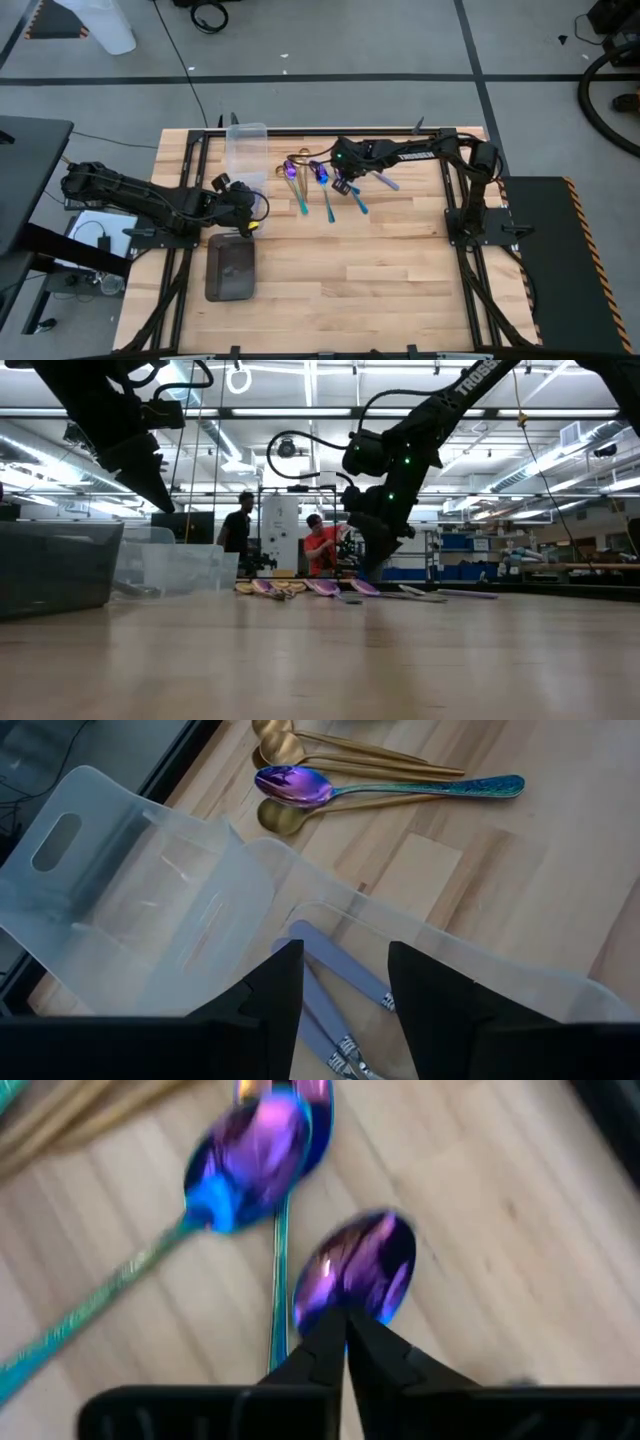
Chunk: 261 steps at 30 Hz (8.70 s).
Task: Sort silverware by color (type)
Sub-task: Put the purple spoon into the top transparent bin
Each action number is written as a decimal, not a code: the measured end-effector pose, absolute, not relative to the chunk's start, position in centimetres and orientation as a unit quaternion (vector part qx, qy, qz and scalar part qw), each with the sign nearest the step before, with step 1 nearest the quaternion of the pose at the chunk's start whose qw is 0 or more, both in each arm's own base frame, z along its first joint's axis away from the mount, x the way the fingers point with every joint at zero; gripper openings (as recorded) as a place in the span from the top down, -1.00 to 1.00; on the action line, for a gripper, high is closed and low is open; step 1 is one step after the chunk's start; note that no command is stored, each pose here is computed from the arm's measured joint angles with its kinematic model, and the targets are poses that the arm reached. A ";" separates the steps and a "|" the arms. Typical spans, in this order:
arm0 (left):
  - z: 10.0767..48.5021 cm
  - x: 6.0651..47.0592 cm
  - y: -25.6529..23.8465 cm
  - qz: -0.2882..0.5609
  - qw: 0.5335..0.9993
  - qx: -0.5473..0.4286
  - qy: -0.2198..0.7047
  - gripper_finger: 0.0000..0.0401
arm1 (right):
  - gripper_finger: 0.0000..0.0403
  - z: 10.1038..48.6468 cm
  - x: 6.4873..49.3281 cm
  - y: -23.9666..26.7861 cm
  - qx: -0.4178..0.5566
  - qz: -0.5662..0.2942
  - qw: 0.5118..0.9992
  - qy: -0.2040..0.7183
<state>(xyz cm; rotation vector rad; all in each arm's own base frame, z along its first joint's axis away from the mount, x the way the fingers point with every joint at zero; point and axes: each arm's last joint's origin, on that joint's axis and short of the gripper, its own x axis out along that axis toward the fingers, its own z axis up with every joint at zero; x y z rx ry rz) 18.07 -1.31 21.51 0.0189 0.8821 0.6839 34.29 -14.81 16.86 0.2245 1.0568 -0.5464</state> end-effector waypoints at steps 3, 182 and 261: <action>21.5 18.1 -1.3 0.325 0.849 0.007 0.417 0.22 | 0.67 16.6 34.3 -16.0 0.120 -0.233 0.836 0.482; 19.8 17.0 25.2 0.335 0.698 -0.280 0.568 0.93 | 0.19 24.9 34.9 -1.6 -0.045 -0.150 0.961 0.230; 24.0 21.3 3.9 0.222 0.895 -0.002 0.387 0.50 | 0.49 9.4 36.6 -5.4 0.133 -0.304 0.882 0.336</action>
